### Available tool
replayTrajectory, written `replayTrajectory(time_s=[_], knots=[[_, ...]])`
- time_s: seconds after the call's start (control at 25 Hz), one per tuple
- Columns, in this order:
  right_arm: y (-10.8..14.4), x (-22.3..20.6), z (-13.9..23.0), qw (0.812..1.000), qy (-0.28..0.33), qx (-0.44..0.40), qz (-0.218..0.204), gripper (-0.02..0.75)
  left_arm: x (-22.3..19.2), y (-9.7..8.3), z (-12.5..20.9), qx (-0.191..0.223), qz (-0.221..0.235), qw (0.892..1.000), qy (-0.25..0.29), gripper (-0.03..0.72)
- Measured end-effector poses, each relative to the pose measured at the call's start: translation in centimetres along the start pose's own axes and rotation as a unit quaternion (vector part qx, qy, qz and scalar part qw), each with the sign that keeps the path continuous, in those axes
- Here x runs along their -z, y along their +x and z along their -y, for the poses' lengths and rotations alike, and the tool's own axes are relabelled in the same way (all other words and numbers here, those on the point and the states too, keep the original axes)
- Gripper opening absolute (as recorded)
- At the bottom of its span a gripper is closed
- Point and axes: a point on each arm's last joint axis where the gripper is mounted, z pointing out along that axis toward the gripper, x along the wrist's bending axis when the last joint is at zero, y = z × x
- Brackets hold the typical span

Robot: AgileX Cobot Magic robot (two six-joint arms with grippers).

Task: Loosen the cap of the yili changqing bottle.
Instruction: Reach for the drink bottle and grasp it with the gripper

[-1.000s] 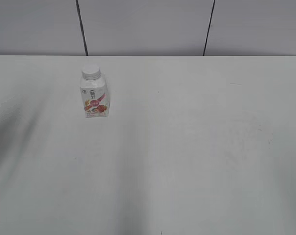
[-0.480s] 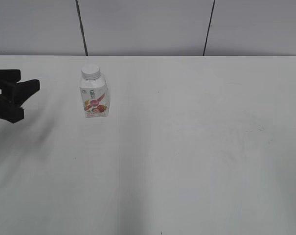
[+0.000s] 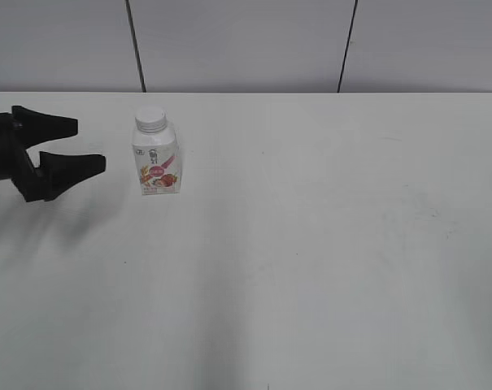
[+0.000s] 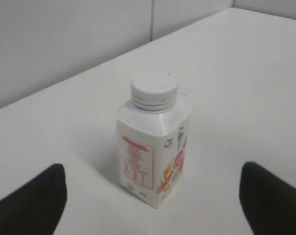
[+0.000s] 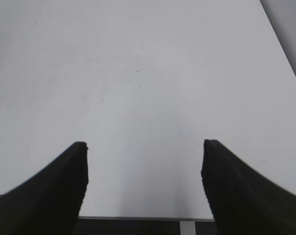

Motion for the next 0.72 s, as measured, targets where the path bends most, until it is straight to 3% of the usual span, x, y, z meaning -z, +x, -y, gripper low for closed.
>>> replayTrajectory(time_s=[0.36, 0.72], knots=[[0.0, 0.0, 0.0, 1.000, 0.000, 0.000, 0.000, 0.571, -5.7, 4.5, 2.4, -0.019, 0.118, 0.993, 0.010, 0.642], [0.0, 0.0, 0.0, 1.000, 0.000, 0.000, 0.000, 0.571, -10.5, 6.2, 4.2, -0.024, 0.158, 0.987, 0.012, 0.622]])
